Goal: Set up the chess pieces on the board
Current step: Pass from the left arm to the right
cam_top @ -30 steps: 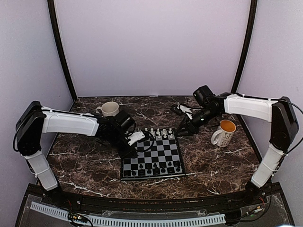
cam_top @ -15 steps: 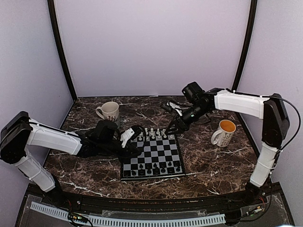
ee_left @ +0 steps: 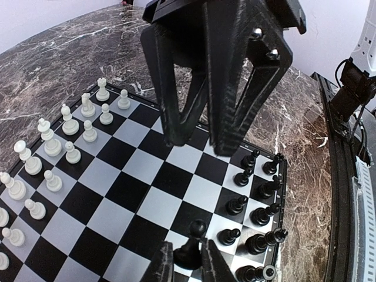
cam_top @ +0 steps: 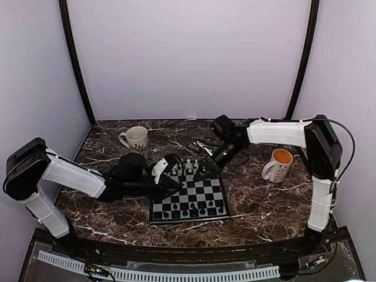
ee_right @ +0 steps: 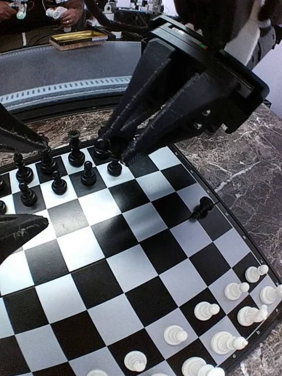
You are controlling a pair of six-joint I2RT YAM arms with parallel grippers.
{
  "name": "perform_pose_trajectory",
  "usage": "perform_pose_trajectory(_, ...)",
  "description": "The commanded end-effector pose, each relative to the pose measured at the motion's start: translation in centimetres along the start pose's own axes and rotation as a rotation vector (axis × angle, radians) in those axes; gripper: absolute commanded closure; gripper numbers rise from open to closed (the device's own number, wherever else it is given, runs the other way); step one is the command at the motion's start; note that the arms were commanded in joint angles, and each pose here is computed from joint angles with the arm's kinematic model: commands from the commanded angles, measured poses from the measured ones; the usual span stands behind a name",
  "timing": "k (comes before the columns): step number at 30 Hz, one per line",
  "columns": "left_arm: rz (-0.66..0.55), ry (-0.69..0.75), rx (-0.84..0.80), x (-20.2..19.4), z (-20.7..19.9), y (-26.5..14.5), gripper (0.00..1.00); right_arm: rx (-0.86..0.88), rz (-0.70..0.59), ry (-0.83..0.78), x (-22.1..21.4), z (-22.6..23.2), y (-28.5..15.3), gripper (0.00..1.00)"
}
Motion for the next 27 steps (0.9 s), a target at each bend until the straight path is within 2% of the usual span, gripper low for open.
perform_pose_trajectory(1,-0.039,0.015,-0.028,1.3,-0.9,0.3,0.84,0.117,-0.039,0.062,1.8,1.3,0.8,0.64)
perform_pose_trajectory(6,-0.029,0.021,-0.030,1.3,-1.2,0.7,0.83,0.198,-0.053,0.121,2.1,1.8,1.7,0.64)
perform_pose_trajectory(11,-0.022,0.031,-0.031,1.4,-1.5,0.9,0.83,0.253,-0.072,0.167,2.4,2.1,2.1,0.68)
perform_pose_trajectory(27,-0.018,0.040,-0.027,1.5,-1.6,1.0,0.82,0.263,-0.056,0.189,1.9,2.0,3.1,0.72)
Point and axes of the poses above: each gripper's point midway between its finger pads, its own y axis out along the fingers, its own z axis along the line the jaws close on, x = y × z, the point moved 1 cm from there along -y, back along the fingers, and after that the axes turned 7 degrees about -y, right-handed, at the moved point
